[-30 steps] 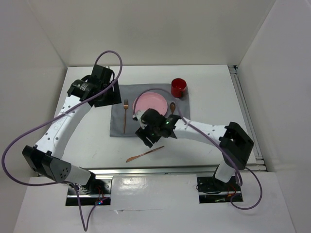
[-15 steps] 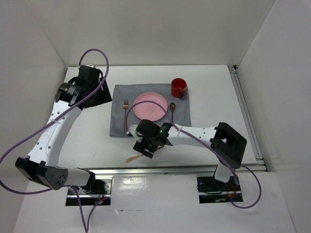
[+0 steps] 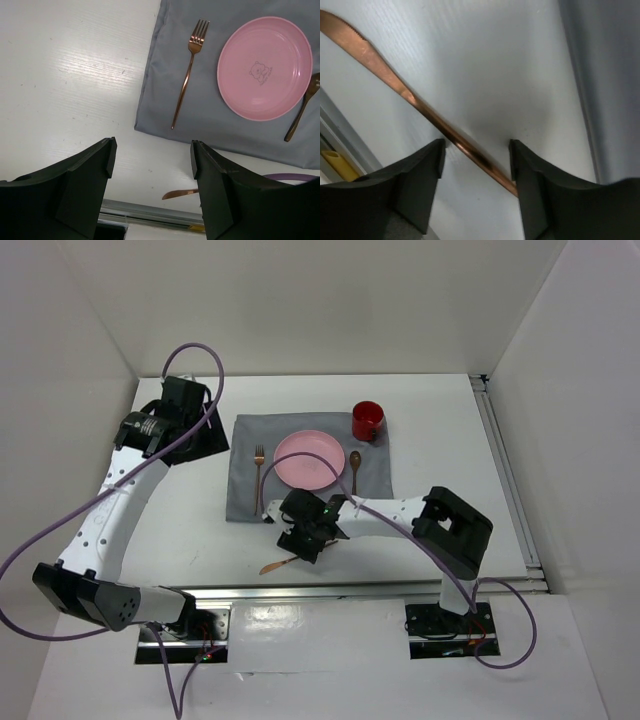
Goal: Set the dinner table for one person
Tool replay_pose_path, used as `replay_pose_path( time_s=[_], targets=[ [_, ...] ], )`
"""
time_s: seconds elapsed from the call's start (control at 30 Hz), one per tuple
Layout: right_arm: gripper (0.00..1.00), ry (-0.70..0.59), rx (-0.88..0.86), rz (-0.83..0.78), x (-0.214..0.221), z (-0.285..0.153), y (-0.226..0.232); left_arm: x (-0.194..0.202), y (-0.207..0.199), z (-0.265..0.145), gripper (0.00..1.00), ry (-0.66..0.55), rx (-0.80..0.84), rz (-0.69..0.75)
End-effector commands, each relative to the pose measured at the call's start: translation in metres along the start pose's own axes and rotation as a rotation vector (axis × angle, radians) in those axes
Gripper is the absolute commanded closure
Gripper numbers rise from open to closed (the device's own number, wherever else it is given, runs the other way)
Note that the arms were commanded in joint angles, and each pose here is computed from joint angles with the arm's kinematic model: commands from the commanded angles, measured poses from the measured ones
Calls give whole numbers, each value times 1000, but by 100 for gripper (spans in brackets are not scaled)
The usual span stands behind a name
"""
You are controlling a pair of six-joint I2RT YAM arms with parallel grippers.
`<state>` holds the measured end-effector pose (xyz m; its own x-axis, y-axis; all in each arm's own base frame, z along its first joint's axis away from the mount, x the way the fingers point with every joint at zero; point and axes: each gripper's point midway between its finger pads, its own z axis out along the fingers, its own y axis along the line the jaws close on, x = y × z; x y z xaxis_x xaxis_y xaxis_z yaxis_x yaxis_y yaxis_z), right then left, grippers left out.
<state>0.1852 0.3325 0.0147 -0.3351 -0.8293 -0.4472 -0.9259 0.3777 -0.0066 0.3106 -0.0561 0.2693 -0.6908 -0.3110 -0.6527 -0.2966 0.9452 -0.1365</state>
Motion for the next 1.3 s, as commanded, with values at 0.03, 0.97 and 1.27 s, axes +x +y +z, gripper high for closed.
replay_pose_path(
  time_s=[0.03,0.97,1.27],
  targets=[
    [43,-10,-8,16,8,13,-9,-2,4,-2,22,-19,9,11],
    [100,-98,118,94,-35,-68,4,-13,1,-5,22,-37,31,1],
    [100,-111,335,364,-19,-113,-34,-15,-5,-3,22,-27,50,1]
  ],
)
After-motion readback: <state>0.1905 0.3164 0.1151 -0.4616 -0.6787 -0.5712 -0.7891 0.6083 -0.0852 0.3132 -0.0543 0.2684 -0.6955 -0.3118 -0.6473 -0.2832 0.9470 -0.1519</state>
